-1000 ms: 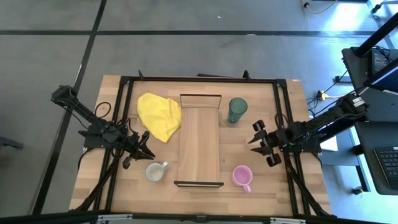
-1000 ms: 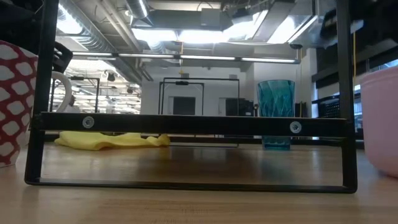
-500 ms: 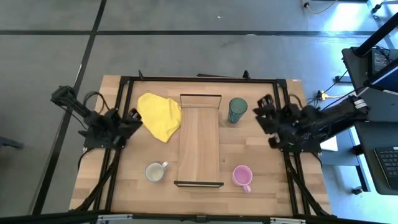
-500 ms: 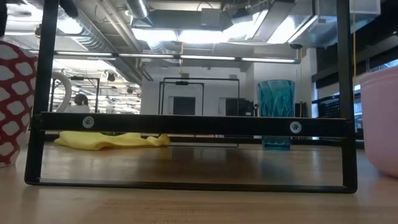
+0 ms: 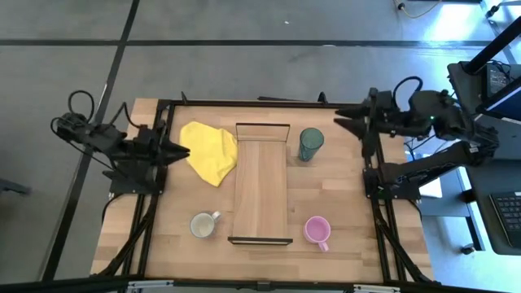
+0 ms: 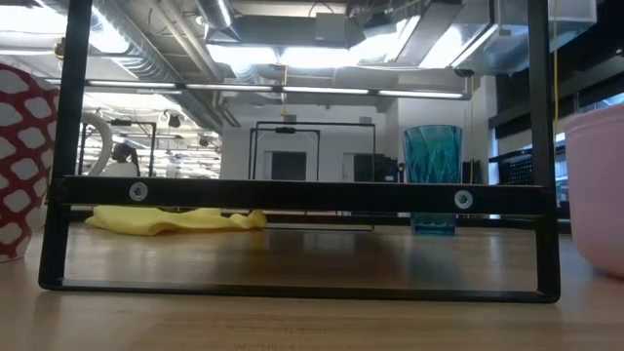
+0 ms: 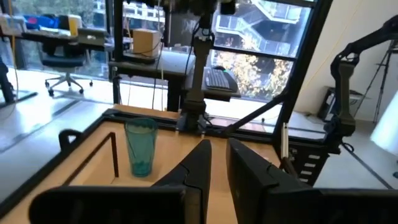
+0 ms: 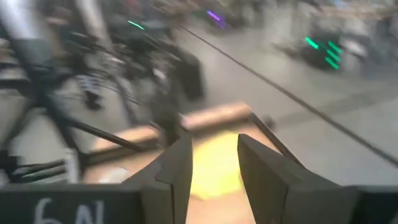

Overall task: Stack small to large cups/mugs on shelf
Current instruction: Put the blue cup on the shelf

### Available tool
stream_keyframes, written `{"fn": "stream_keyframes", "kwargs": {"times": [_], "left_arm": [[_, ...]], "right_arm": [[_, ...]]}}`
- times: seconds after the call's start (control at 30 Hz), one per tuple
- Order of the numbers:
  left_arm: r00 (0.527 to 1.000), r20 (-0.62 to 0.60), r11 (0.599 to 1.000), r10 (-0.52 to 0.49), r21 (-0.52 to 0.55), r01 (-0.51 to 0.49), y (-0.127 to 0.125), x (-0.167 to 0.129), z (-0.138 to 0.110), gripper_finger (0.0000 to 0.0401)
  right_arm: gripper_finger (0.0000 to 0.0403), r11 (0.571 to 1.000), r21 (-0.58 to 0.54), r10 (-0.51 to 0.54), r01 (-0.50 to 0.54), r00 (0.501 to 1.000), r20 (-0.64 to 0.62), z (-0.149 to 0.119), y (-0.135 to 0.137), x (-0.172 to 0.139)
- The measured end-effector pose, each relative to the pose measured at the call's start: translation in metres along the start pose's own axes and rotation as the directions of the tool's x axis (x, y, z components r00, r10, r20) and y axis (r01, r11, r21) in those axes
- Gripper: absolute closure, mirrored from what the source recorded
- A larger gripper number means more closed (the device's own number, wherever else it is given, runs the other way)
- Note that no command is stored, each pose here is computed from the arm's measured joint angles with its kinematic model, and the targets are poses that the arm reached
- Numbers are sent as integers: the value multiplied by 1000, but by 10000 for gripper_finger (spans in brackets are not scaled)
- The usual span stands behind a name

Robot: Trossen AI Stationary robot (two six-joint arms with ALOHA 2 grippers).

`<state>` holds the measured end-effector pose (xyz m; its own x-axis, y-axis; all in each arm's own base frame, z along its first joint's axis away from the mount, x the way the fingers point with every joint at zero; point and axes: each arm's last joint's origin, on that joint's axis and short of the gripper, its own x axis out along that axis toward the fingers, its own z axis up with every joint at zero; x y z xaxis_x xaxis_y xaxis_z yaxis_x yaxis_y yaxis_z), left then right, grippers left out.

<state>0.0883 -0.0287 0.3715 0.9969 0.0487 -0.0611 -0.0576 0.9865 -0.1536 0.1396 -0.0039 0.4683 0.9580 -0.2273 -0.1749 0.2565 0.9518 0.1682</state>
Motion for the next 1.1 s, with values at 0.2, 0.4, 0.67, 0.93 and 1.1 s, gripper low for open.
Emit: {"fn": "stream_keyframes", "kwargs": {"times": [0.2, 0.4, 0.67, 0.93, 1.1], "left_arm": [[999, 33, 1000, -6, -10, 7, 5, -9, 3, 357], [999, 32, 1000, 12, -2, -12, 5, -8, 3, 357], [999, 47, 997, -21, -73, 25, 3, -8, 5, 357], [998, 58, 994, -25, -103, 31, 3, -8, 6, 357], [998, 59, 995, -24, -98, 30, 3, -8, 6, 357]], "right_arm": [[274, 992, 67, -100, 106, 992, -80, -9, -6, 2], [274, 992, -47, -122, 116, 979, -164, -28, -5, 23], [274, 975, 155, -128, 157, 974, -187, -33, -1, 46], [274, 965, 222, -114, 142, 984, -135, -30, 5, 68], [274, 962, 237, -111, 138, 986, -123, -31, 9, 84]]}}
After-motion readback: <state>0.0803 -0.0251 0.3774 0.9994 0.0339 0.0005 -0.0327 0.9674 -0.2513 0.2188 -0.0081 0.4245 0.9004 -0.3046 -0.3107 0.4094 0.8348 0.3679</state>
